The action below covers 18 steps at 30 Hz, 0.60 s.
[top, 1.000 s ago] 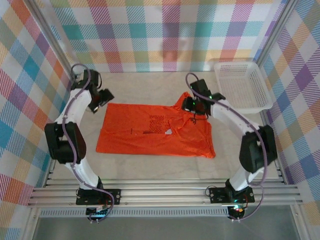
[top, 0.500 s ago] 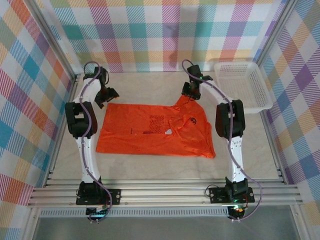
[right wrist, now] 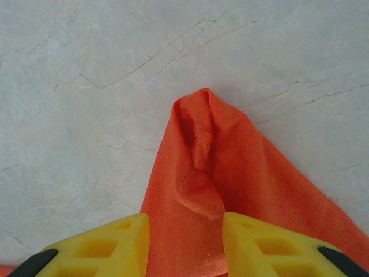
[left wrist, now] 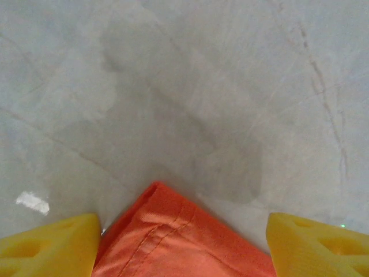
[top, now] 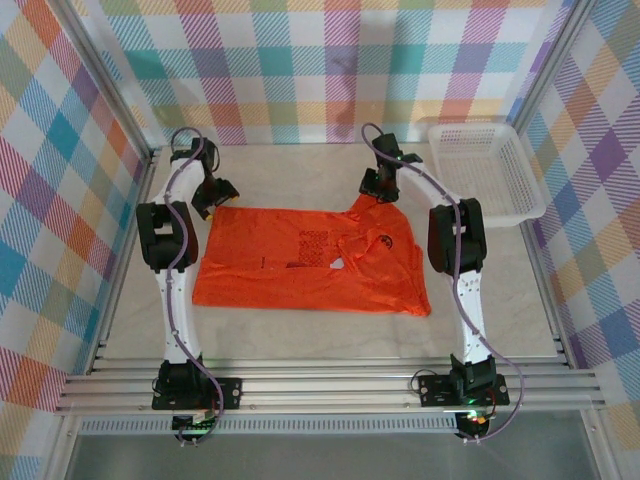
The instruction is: Fold the inside-out t-shirt
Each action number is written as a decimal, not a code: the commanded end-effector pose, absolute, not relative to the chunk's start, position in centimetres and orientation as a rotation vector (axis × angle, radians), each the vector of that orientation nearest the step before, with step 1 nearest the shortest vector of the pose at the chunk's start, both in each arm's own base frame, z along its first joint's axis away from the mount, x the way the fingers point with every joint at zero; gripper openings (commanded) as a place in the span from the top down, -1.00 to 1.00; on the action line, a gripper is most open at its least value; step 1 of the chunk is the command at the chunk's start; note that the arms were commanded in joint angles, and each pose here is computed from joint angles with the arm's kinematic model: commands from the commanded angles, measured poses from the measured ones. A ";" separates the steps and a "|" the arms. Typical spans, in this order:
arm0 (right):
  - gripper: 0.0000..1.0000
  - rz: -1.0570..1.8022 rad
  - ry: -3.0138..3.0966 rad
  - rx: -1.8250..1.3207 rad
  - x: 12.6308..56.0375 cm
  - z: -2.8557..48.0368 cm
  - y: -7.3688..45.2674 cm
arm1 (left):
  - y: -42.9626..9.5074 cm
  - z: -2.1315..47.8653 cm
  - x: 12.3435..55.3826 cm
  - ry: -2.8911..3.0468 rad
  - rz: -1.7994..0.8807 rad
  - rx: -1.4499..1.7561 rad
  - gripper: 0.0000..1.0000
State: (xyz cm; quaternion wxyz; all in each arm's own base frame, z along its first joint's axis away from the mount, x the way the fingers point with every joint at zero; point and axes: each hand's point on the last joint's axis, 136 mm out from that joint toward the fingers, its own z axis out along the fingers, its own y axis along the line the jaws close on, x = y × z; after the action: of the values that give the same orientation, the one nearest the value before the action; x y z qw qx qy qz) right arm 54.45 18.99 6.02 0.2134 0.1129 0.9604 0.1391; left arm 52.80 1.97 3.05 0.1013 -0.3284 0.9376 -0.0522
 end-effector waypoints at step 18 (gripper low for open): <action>0.29 0.420 2.749 0.322 52.8 2.5 19.5 | 2.4 1.3 52.2 2.815 -0.164 -1.005 0.88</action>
State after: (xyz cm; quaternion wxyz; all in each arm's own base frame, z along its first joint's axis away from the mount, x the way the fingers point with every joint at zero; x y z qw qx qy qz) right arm 53.18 19.11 3.65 0.1830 0.1118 0.9665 0.1412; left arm 51.29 3.58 2.53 0.0725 -0.3442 0.9355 -0.0338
